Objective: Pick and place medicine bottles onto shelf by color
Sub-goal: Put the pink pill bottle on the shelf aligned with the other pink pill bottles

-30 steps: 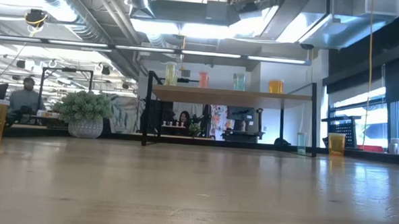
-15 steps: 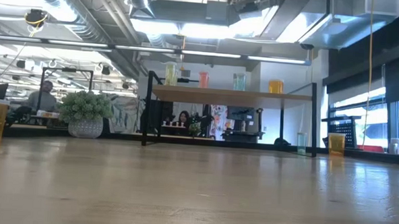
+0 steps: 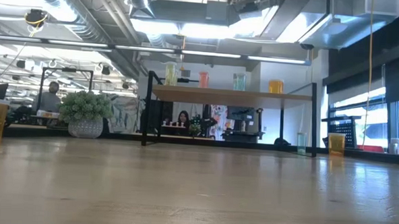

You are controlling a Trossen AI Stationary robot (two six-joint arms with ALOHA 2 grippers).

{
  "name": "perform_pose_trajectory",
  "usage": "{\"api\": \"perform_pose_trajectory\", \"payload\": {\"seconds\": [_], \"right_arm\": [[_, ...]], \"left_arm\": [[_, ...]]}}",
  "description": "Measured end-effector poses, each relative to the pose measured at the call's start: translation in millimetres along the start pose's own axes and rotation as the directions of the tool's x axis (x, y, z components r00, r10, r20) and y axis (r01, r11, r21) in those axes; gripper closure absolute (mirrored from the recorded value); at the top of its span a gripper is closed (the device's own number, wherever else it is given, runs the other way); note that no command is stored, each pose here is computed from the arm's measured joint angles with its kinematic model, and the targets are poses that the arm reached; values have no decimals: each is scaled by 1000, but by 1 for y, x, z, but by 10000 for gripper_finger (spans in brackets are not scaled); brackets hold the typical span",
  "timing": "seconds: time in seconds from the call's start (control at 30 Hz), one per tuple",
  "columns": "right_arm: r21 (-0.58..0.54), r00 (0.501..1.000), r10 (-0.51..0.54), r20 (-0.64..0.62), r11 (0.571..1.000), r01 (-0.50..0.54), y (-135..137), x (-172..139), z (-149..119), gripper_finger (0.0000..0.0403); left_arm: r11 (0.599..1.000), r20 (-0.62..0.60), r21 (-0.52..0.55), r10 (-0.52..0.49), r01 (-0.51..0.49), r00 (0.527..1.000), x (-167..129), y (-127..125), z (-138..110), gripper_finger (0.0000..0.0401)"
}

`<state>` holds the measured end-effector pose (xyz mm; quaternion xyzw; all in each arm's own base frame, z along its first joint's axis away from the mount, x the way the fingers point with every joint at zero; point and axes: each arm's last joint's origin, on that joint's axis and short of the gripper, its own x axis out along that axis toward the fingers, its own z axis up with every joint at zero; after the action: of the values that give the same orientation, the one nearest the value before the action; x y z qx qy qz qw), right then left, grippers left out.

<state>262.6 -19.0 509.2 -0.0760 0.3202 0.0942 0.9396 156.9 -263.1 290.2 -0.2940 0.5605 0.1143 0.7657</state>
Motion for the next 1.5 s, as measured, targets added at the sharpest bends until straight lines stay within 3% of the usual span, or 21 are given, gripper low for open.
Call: {"api": "perform_pose_trajectory", "payload": {"seconds": [0.3,0.63,0.83,1.0,1.3,1.5], "right_arm": [[-11,964,-263,-47,965,263,-8,-1,0,205],[-13,956,-289,-54,957,289,-9,-2,0,205],[25,951,-304,-59,952,306,-9,-2,0,205],[43,910,-406,-88,911,411,-12,-3,-1,205],[137,881,-462,-96,871,472,-13,-8,-2,205],[186,852,-511,-114,831,524,-14,-9,-3,205]], "left_arm": [[997,48,-65,32,-29,998,-31,-6,48,284],[996,146,-36,82,-77,986,-87,6,119,284],[992,253,-24,126,-124,959,-112,24,163,284],[984,330,51,144,-170,933,-129,42,198,287],[933,411,179,216,-311,886,-154,85,249,291],[921,388,251,186,-297,903,-160,114,276,291]]}}
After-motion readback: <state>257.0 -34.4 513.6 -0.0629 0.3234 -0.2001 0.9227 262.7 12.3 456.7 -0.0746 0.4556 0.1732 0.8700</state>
